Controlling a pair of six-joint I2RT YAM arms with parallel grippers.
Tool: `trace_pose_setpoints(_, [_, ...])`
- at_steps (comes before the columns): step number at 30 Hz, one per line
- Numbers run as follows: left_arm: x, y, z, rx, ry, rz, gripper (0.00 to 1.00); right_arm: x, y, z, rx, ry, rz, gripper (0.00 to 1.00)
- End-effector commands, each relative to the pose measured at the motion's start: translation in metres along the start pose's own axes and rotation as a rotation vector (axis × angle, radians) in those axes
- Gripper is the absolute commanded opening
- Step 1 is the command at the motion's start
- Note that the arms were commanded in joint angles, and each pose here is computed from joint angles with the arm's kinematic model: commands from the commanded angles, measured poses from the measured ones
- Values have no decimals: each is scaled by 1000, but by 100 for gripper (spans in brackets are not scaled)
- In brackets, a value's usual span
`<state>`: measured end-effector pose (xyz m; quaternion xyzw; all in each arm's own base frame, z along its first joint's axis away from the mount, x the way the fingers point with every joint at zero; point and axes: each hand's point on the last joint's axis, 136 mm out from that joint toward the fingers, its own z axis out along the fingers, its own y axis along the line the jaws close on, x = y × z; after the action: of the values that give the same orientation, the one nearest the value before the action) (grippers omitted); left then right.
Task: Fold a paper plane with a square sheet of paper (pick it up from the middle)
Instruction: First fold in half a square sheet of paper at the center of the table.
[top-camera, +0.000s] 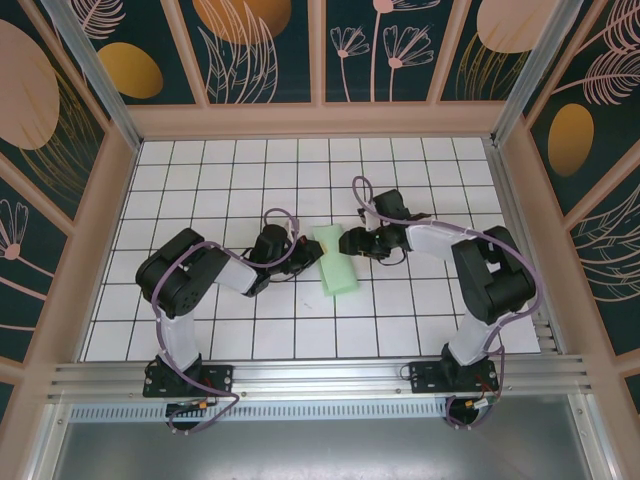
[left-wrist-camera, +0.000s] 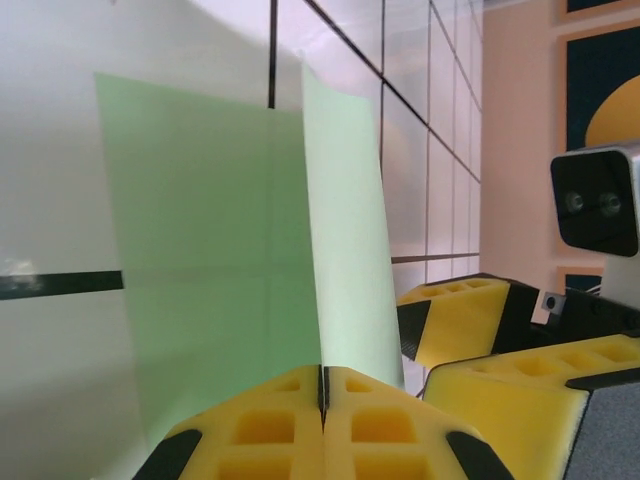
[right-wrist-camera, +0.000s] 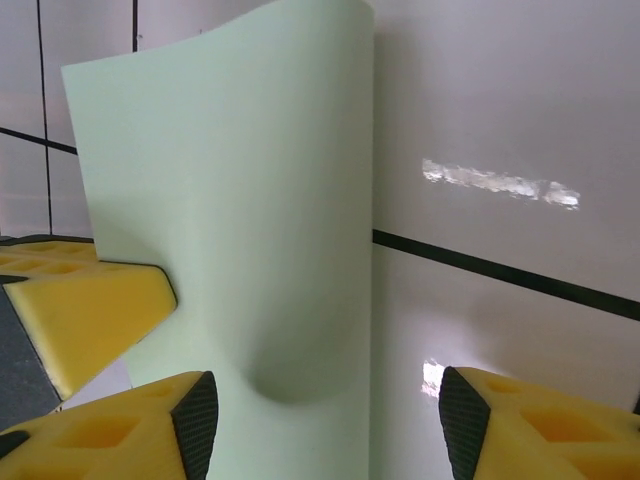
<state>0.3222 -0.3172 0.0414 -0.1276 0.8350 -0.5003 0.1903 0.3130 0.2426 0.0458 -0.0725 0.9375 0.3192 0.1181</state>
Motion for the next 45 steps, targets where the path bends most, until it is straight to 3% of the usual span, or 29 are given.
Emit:
trace_pose_setpoints(1, [-3,6,6,-48,0,39,0,3,6,7,-14,44,-39,62])
trace_pose_setpoints(14, [-5,9,4,-79,-12,39,5,14,-11,25,47,90,-6,47])
trace_pose_setpoints(22, [-14,-3,-8,-99,-48,68,36,29,-33,35,155,117,7,42])
trace_pose_setpoints(27, [-25,-5,-22,-120,-116,34,48,32,-41,39,198,124,7,42])
trace_pose_setpoints(34, [-40,3,-43,-167,-223,11,49,32,-46,44,226,136,9,40])
trace_pose_setpoints(45, [-40,2,-43,-158,-209,24,48,32,-50,43,258,143,-10,36])
